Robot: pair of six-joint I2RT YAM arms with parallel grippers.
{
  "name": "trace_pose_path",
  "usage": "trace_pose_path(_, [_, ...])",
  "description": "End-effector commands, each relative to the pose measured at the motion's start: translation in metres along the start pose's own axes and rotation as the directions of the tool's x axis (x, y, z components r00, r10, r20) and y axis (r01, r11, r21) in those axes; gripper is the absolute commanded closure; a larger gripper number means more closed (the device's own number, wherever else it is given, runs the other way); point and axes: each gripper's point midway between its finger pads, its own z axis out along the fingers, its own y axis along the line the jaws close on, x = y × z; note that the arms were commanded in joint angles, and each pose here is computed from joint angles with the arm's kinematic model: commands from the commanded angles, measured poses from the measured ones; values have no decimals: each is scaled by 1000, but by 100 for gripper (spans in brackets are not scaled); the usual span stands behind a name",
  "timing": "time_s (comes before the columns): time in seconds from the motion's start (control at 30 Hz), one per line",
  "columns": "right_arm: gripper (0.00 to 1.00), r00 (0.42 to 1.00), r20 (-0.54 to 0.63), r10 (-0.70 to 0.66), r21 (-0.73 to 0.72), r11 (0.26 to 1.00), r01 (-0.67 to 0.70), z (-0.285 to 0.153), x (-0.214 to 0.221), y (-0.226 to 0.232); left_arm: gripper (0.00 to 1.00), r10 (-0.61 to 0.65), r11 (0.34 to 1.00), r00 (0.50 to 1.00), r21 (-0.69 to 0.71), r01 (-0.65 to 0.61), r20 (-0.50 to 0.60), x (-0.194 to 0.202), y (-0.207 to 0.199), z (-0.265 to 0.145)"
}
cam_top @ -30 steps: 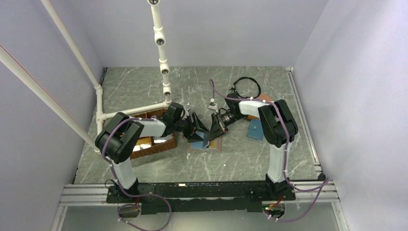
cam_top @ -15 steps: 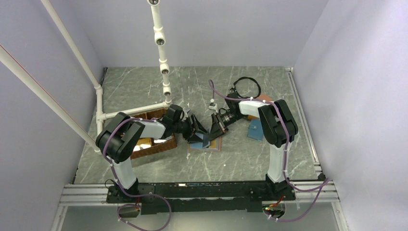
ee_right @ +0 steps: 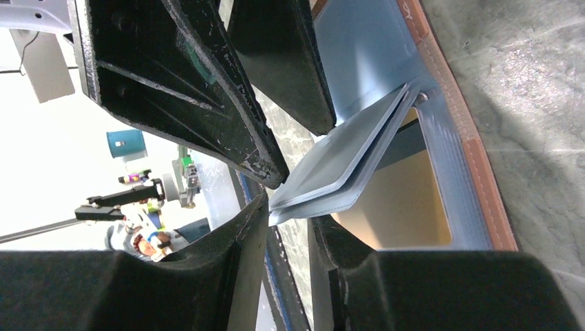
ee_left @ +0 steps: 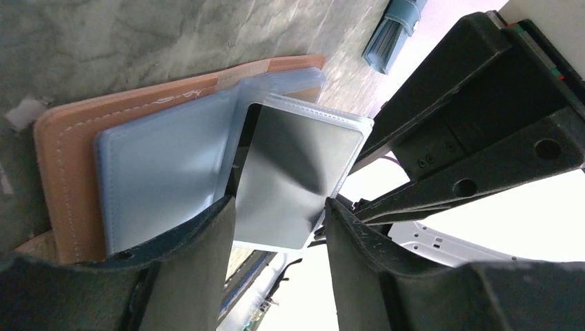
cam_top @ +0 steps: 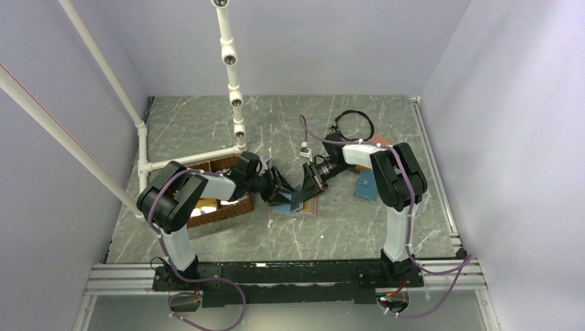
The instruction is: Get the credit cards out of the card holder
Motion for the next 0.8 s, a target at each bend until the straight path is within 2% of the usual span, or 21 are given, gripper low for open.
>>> trace_pose_path(0.0, [70,1000,-1,-22,15,1000,22,-2,2,-4,46,21,999,1000,50,-20,-7,1,-11,-4])
trace_pose_path(0.2, [71,1000,0,-28,27,999,28,-3,2,-5,50,13,998,1000,59,-13,-3,-1,-10,-6])
trace_pose_path(0.47, [78,999,-4,-35,24,999,35,-2,2,-5,49,12,997,1000,73,-11,-4,-1,-11,-5])
trace_pose_path(0.77, [79,998,-17,-57,-11,998,56,3,-2,4,33,24,997,1000,72,-24,-6,-3,-13,-4])
